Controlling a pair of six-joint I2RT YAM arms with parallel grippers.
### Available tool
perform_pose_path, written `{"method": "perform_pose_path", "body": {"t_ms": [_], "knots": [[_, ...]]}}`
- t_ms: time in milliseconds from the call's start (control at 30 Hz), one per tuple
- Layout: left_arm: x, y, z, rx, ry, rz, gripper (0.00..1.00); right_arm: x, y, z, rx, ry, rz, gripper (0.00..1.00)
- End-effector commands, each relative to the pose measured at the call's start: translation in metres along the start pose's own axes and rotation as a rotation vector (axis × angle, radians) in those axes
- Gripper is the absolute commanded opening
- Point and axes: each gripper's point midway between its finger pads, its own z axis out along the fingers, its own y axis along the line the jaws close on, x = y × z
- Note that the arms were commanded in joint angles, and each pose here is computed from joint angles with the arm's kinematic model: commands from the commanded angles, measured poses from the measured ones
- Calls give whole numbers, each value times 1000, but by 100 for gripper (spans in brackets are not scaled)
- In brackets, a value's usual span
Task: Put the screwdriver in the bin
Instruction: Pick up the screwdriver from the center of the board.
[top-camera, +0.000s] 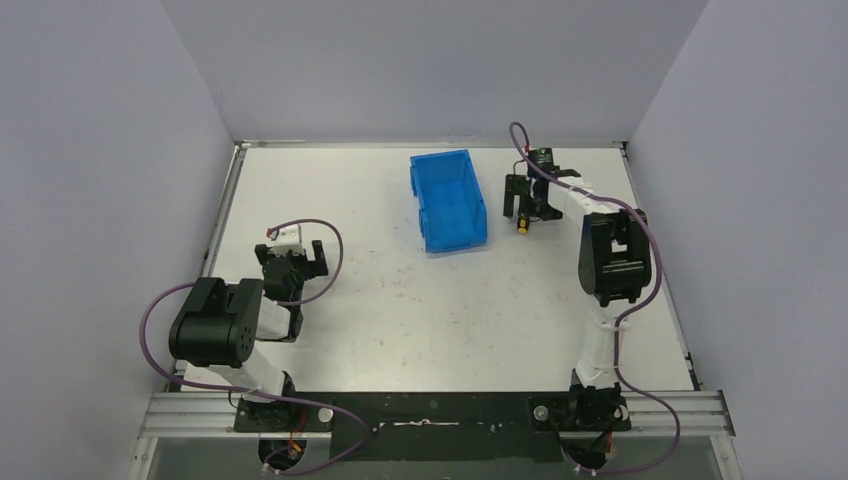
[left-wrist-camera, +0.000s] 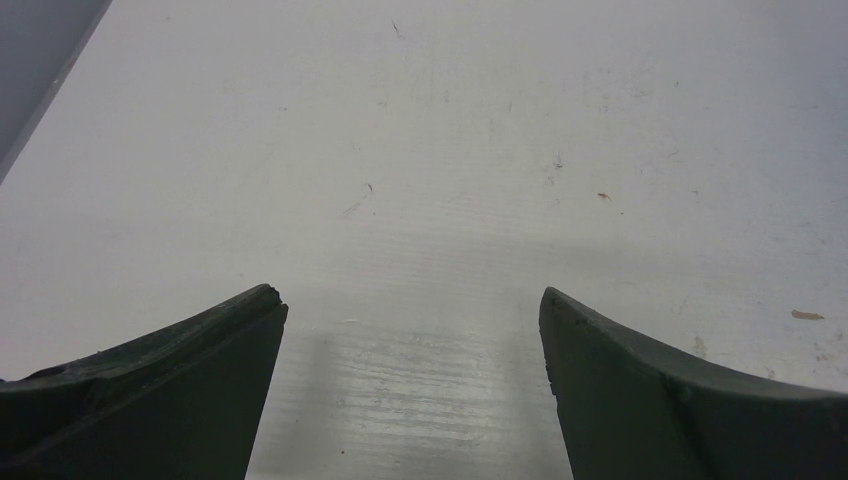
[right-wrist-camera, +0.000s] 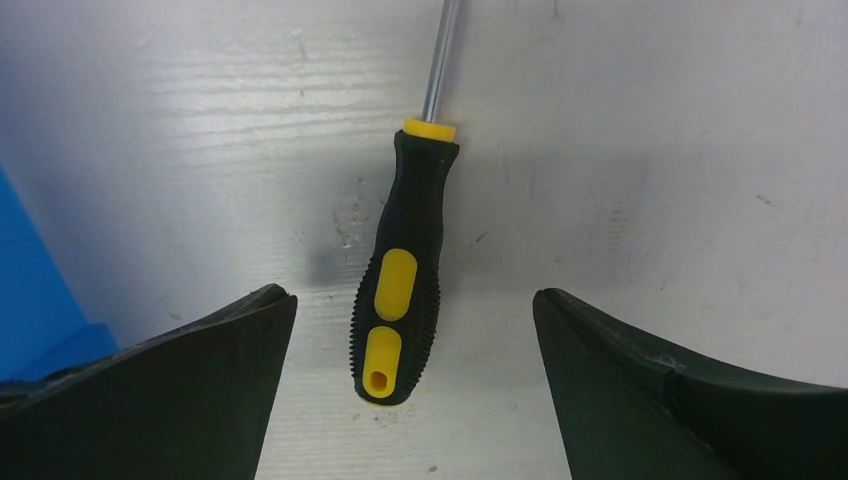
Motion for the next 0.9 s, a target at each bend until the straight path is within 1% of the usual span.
{"method": "perform_pose_path", "body": {"t_ms": [0, 100, 267, 333, 400, 433, 500, 600, 667, 867], "knots": [[-22, -3, 5, 7, -75, -6, 97, 0, -2, 13, 0, -16, 29, 91], [-22, -3, 5, 7, -75, -5, 97, 9, 2, 21, -22, 11, 27, 84], [-22, -3, 5, 7, -75, -5, 97, 11, 3, 24, -26, 11, 26, 66], [-22, -2, 6, 7, -75, -5, 97, 9, 3, 23, -26, 5, 27, 56], [-23, -3, 5, 7, -76, -6, 97, 6, 2, 20, -27, -3, 28, 44], [-22, -3, 5, 7, -76, -5, 97, 5, 3, 19, -30, -7, 27, 36], [-22, -3, 6, 7, -74, -5, 97, 0, 3, 14, -34, -20, 28, 26], [-22, -3, 5, 7, -74, -6, 97, -8, 3, 4, -36, -41, 26, 16], [-22, -3, 6, 7, -74, -6, 97, -14, 2, -4, -30, -58, 27, 13], [-22, -3, 6, 7, -74, -5, 97, -45, 0, -43, -31, -141, 23, 13]]}}
